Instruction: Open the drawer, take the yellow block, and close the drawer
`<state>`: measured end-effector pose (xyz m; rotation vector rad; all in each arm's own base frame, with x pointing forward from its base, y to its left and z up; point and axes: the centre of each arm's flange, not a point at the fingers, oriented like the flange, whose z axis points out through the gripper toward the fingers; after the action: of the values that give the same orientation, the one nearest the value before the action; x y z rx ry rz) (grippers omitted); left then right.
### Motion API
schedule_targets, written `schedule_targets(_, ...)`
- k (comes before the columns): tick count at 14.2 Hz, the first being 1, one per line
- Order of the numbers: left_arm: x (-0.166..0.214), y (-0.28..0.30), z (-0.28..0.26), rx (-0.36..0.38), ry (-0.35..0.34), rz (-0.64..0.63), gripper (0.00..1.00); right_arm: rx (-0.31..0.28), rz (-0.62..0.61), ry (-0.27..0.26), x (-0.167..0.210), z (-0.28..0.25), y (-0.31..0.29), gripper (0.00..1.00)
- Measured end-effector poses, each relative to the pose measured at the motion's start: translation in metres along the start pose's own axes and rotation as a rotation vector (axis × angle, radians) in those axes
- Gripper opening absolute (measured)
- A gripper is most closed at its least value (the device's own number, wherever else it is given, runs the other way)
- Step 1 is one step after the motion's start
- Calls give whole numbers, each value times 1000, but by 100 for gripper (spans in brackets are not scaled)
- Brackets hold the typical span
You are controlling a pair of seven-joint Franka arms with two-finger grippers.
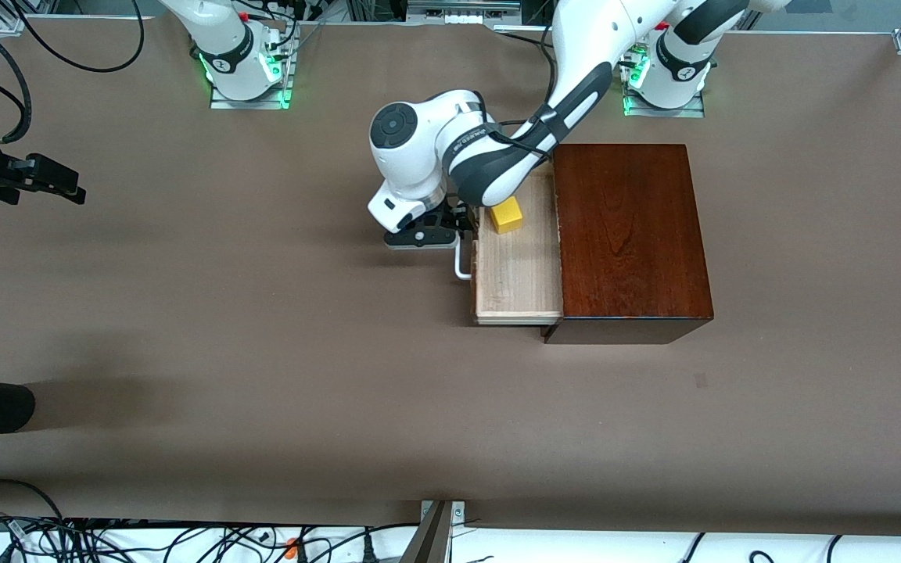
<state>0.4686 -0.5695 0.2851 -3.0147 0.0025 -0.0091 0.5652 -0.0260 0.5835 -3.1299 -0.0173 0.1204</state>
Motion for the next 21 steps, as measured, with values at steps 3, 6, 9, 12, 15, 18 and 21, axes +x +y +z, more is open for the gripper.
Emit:
schedule_targets(3, -3, 10, -3, -17, 5, -4, 100, 0, 0, 0, 0, 0, 0, 100)
schedule_targets(6, 0, 11, -11, -30, 8, -13, 100, 0, 0, 0, 0, 0, 0, 100)
schedule_targets(9, 15, 2, -47, -67, 7, -54, 100, 0, 0, 0, 0, 0, 0, 100)
schedule_targets(12, 38, -41, -111, -108, -12, -91, 100, 0, -1, 0, 0, 0, 0, 100)
schedule_targets(15, 59, -105, -165, -116, -27, -105, 100, 2, -5, -6, 0, 2, -2, 100)
schedule_targets(18, 71, -174, -198, -111, -34, -96, 100, 14, -50, -65, 3, 17, -29, 100)
schedule_targets(21, 82, -233, -211, -119, -42, -80, 100, 29, -75, -90, 12, 37, -89, 100)
